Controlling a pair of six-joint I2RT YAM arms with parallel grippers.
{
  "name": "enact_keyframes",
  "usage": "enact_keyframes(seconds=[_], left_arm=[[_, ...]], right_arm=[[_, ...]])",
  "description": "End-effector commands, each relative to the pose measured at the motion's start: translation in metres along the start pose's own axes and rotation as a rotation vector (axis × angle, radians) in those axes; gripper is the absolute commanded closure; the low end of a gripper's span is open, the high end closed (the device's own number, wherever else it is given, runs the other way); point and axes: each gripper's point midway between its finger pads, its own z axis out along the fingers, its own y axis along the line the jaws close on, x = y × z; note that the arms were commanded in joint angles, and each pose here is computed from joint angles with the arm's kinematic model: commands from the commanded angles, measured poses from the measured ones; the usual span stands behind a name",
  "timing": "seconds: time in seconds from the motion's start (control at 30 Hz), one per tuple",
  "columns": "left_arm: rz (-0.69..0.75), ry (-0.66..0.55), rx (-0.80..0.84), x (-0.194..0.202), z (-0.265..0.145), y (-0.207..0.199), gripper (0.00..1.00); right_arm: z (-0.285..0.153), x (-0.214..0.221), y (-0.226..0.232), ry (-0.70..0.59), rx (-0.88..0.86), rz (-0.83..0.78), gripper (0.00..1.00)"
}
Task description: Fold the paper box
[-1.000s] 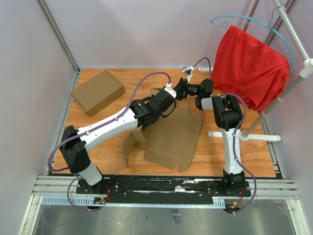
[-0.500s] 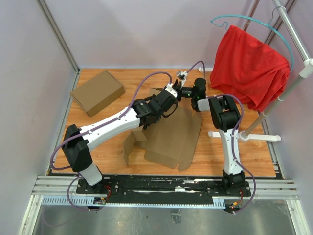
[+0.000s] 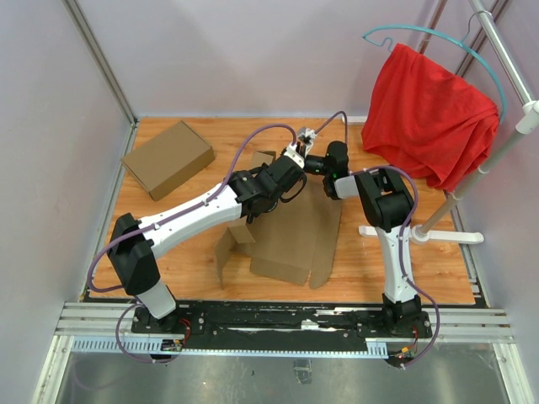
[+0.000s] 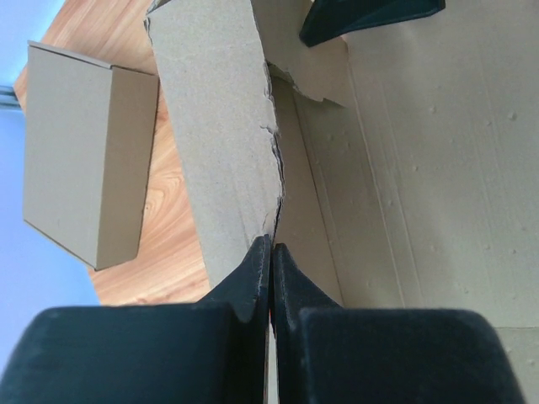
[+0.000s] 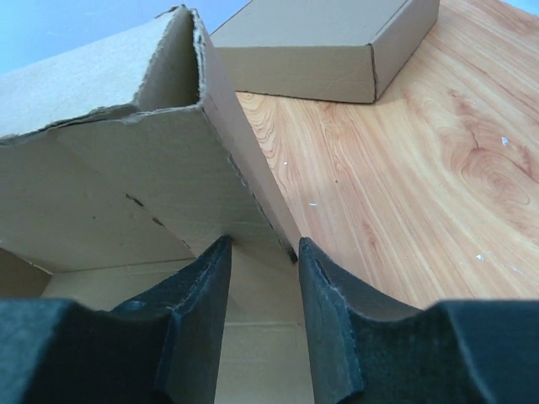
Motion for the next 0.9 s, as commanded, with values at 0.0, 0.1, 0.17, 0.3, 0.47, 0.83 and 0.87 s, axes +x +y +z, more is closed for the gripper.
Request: enact_keyframes(seconds=[0.0,0.1,0.17,0.3,0.47,0.83,0.87], left_arm=[[-0.006,-0.011,0.082,-0.005,-0.001,-0.022,1.0],[-0.009,-0.012,0.08,-0.004,-0.002,-0.021,1.0],[-0.008,-0.011,0.079,-0.003,-0.002,-0.021,1.0],[-0.012,-0.015,0.077,-0.004,-0.002,-0.02,1.0],[-0.025,-0.027,0.07,-0.007,-0.001,-0.02,1.0],[-0.207,-0.127,0.072,-0.037,-0.025,-0.005,0.55],[-0.235,-0.149,0.079,-0.042,-0.031,-0.002,0.54]], right_arm=[[0.013,-0.022,0.023,-0.053,-0.081,-0.073,0.56],[0.015,-0.028,0.028,-0.081,-0.121,-0.081,0.5],[0.017,-0.032,0.033,-0.107,-0.146,-0.106,0.49],[0.025,-0.033,0.036,-0.092,-0.18,-0.109,0.49],[0.029,-0.029,0.039,-0.079,-0.174,-0.098,0.66],[0.009,-0.002,0.009,-0.03,0.198,-0.118,0.99],[0.008,-0.002,0.008,-0.037,0.223,-0.117,0.99]])
